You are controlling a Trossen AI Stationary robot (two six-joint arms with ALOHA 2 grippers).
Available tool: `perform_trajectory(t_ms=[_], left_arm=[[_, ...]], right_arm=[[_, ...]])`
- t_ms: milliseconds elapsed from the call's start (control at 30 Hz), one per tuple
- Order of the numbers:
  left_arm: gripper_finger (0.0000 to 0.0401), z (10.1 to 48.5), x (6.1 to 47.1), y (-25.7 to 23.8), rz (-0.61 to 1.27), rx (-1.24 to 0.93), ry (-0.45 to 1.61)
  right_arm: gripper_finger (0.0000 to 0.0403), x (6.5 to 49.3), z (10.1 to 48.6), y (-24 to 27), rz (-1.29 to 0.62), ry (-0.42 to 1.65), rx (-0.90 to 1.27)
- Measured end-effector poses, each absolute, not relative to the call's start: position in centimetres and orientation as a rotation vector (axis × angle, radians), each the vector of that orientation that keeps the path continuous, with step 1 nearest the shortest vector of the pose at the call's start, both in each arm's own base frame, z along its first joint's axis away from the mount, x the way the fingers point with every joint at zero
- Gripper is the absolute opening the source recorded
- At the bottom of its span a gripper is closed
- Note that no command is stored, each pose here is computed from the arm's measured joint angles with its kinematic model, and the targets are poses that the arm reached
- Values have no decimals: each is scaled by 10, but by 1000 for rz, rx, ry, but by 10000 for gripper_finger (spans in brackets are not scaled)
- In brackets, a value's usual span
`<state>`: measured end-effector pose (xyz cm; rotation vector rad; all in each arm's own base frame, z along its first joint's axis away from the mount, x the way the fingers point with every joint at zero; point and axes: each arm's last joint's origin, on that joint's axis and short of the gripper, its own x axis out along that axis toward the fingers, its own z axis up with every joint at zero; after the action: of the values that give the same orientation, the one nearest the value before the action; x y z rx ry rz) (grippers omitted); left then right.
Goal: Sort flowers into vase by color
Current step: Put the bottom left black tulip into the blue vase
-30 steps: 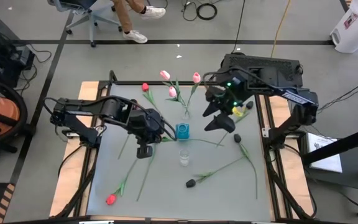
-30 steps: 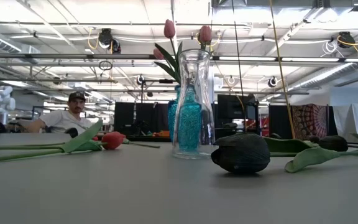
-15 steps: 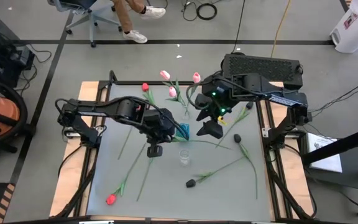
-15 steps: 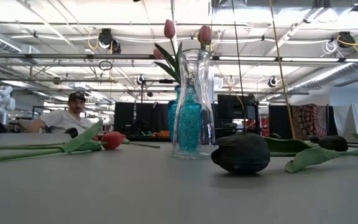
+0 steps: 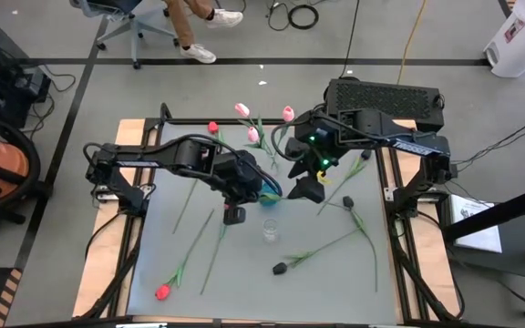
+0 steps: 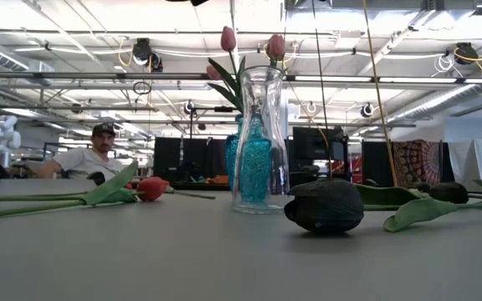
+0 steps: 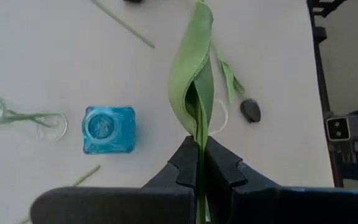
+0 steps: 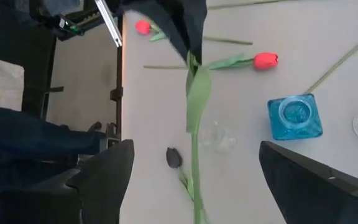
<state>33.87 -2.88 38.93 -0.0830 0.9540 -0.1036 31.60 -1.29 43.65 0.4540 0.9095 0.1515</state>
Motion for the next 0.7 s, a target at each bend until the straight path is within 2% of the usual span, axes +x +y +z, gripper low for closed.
perform_trajectory(t_ms=[267, 700], left_arm=[[12, 390, 339, -29, -106, -86, 950], [12, 390, 339, -29, -104, -90, 950]], right_arm=[[338, 323, 442, -13, 148, 825, 486], [338, 324, 444, -14, 128, 813, 528]])
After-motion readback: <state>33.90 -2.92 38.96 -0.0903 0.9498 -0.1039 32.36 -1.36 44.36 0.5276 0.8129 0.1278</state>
